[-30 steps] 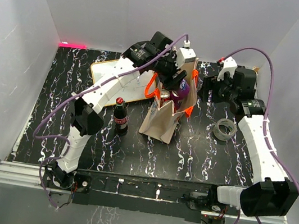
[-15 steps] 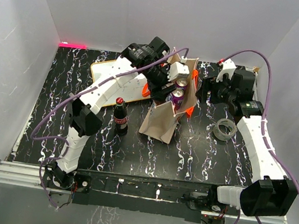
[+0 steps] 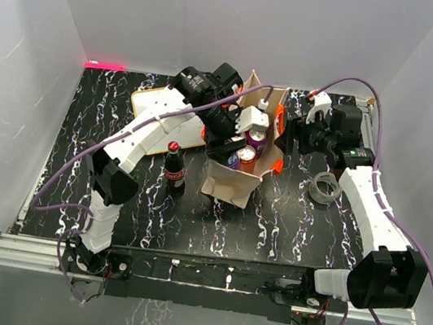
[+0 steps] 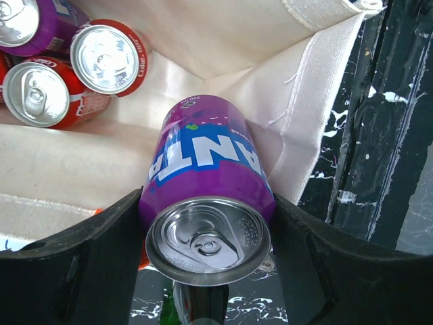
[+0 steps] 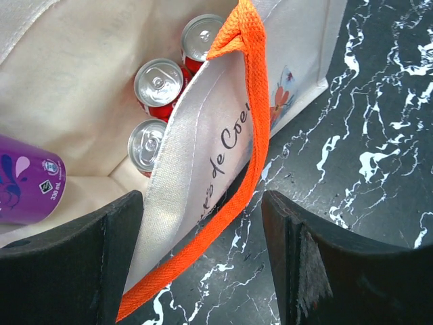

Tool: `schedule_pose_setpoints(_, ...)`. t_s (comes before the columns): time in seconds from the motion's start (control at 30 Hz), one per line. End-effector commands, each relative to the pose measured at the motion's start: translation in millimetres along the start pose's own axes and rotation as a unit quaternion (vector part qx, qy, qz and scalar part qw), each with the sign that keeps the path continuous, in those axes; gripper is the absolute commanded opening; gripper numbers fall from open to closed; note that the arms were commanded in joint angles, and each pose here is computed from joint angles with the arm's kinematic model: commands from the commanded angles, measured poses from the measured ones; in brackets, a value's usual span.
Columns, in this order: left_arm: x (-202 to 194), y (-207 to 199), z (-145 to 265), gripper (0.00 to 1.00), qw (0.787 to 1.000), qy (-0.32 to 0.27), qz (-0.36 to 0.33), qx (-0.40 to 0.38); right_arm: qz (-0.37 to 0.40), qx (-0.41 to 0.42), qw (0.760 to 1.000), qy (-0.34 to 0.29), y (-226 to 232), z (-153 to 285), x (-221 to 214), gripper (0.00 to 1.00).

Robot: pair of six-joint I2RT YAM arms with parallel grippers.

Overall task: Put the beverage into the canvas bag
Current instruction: Place the drink in the canvas bag.

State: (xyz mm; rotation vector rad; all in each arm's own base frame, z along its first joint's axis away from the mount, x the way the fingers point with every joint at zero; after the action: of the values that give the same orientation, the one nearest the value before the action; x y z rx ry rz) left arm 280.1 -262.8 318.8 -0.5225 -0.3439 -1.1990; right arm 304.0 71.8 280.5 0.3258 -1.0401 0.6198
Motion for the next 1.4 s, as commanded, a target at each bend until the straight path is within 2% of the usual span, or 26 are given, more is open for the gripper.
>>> schedule_pose_setpoints(0.0, -11.9, -24.8, 12.7, 0.0, 0.999, 0.026, -0.002, -0.022, 0.039, 0.026, 0.999, -0.008, 0.9, -4.5, -10.9, 0.73)
schedule_pose_setpoints(0.37, -7.1, 0.4, -16.9, 0.0, 0.997, 0.072, 0.032, 0.026, 0.057, 0.058, 0.996, 0.02, 8.1, -5.9, -35.0, 0.68)
schedule_pose_setpoints(0.67, -17.8, 14.2, -29.6, 0.0, 0.989, 0.113, 0.057, 0.075, 0.065, 0.068, 0.995, 0.025, 8.6, -7.9, -39.3, 0.67)
schedule_pose_setpoints(1.1, -5.5, 47.7, -70.5, 0.0, 0.989, 0.087, 0.054, 0.11, 0.07, 0.054, 0.996, 0.029, 2.7, -9.4, -33.7, 0.67)
schedule_pose_setpoints(1.37, -12.5, 71.3, -78.1, 0.0, 0.986, 0.087, 0.077, 0.124, 0.068, 0.058, 0.996, 0.026, -0.6, -13.0, -33.9, 0.66)
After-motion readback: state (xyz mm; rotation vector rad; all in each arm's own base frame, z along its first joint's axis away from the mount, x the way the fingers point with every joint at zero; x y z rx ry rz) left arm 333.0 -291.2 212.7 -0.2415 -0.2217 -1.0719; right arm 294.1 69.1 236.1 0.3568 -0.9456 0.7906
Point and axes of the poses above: each gripper's point midway between its finger pads, its own z axis back along the fingers, its own y axis along the line the jaws close on, x = y × z, the point moved 9 cm from there along z, back along the fingers, and after that the axes turned 13 degrees about z, right-handed, at the moved point
